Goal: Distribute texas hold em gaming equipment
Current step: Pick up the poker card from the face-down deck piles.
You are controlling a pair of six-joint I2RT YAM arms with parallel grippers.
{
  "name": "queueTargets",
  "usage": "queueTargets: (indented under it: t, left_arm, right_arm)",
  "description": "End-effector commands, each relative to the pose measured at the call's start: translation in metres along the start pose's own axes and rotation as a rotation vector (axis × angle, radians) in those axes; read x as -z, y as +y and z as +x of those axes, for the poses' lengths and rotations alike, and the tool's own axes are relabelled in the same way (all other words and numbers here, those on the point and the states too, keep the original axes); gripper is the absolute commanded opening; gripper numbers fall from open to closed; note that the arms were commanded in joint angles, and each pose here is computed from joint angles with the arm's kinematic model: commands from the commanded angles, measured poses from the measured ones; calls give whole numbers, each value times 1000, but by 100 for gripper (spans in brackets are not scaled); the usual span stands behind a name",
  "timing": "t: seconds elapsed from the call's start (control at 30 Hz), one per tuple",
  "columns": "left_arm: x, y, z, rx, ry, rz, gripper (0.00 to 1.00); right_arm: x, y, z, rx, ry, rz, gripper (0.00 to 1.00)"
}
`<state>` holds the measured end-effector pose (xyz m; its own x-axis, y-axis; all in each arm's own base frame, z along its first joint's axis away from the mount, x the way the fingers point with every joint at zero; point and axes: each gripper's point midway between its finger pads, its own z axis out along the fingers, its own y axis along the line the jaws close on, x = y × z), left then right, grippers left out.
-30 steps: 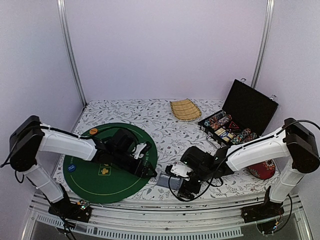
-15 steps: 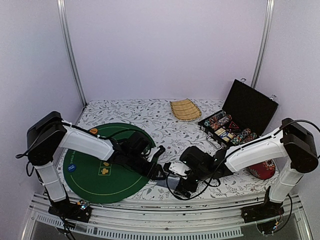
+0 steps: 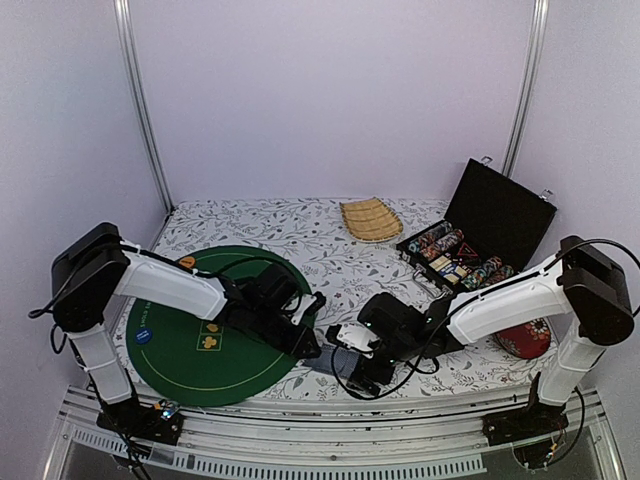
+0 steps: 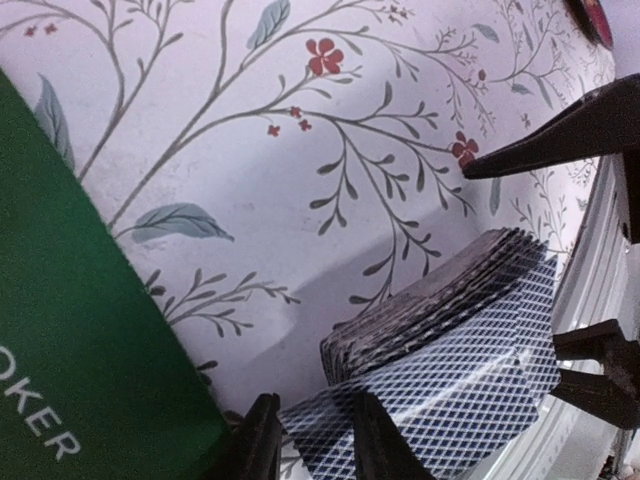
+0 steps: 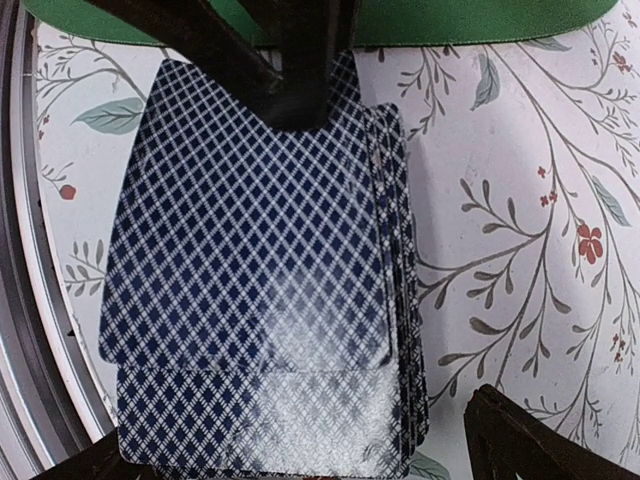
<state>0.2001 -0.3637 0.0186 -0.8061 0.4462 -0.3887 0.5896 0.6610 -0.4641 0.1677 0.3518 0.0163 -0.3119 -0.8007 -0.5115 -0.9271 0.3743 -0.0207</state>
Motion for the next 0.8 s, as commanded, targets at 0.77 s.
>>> queueTargets:
  t: [0.77]
  left_arm:
    - [51,-43,-5,-150,-84,150,0]
  right_arm:
    - [17,-4,-7,42,26,13,99]
